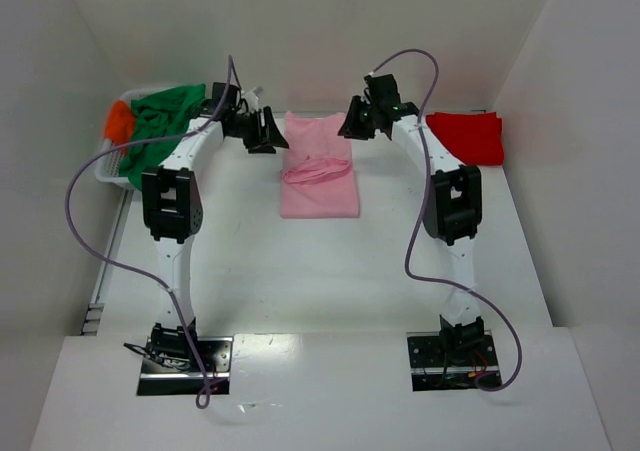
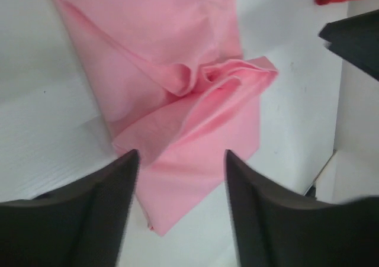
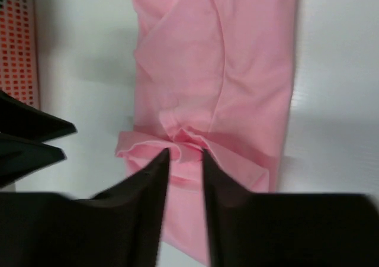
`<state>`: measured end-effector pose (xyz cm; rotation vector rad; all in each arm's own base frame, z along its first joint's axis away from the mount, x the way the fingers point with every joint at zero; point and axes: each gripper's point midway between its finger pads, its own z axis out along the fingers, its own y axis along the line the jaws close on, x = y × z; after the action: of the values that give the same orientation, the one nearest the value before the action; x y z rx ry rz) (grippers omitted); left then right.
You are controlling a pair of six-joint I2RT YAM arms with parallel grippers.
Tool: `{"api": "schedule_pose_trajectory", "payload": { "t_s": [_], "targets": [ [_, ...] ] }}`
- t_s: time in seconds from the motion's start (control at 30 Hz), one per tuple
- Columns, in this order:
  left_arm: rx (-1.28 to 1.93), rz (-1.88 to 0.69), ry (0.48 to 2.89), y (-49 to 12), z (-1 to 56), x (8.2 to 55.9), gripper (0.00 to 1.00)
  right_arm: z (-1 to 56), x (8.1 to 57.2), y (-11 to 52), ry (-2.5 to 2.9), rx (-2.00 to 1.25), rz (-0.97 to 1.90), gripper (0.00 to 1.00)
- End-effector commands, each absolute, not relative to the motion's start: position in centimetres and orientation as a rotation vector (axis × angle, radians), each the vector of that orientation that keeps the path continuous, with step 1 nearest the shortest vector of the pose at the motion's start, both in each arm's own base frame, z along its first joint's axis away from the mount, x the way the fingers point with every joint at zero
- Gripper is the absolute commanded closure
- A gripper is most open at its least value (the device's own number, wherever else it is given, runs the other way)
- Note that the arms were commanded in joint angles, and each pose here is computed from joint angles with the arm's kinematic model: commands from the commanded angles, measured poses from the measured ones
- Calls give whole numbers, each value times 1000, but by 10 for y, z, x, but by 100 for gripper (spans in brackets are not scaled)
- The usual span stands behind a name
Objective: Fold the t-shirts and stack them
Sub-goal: Fold the folded rectangular tshirt in 1/3 of the way
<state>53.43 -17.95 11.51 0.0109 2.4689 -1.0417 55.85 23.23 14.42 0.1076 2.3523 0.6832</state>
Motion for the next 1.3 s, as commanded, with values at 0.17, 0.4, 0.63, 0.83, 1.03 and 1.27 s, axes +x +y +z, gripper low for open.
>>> {"api": "schedule_pose_trajectory", "payload": {
  "t_s": [0.17, 0.4, 0.63, 0.83, 1.03, 1.27],
  "targets": [
    [226, -1135, 2271, -190, 200, 497, 96, 150, 505, 255, 2375, -22, 733, 100],
    [210, -1245, 2432, -228, 127, 430, 100, 104, 447, 286, 2489, -96, 759, 100],
    [215, -1273, 2527, -242, 85, 406, 100, 82, 443, 297, 2508, -102, 806, 99],
    [168, -1237, 2598, -236, 53, 397, 100, 69, 461, 307, 2497, -67, 825, 99],
    [127, -1185, 2633, -232, 37, 400, 100, 66, 477, 311, 2482, -56, 800, 99],
    [90, -1179, 2657, -232, 21, 404, 100, 53, 505, 310, 2466, -19, 715, 98]
  ]
}}
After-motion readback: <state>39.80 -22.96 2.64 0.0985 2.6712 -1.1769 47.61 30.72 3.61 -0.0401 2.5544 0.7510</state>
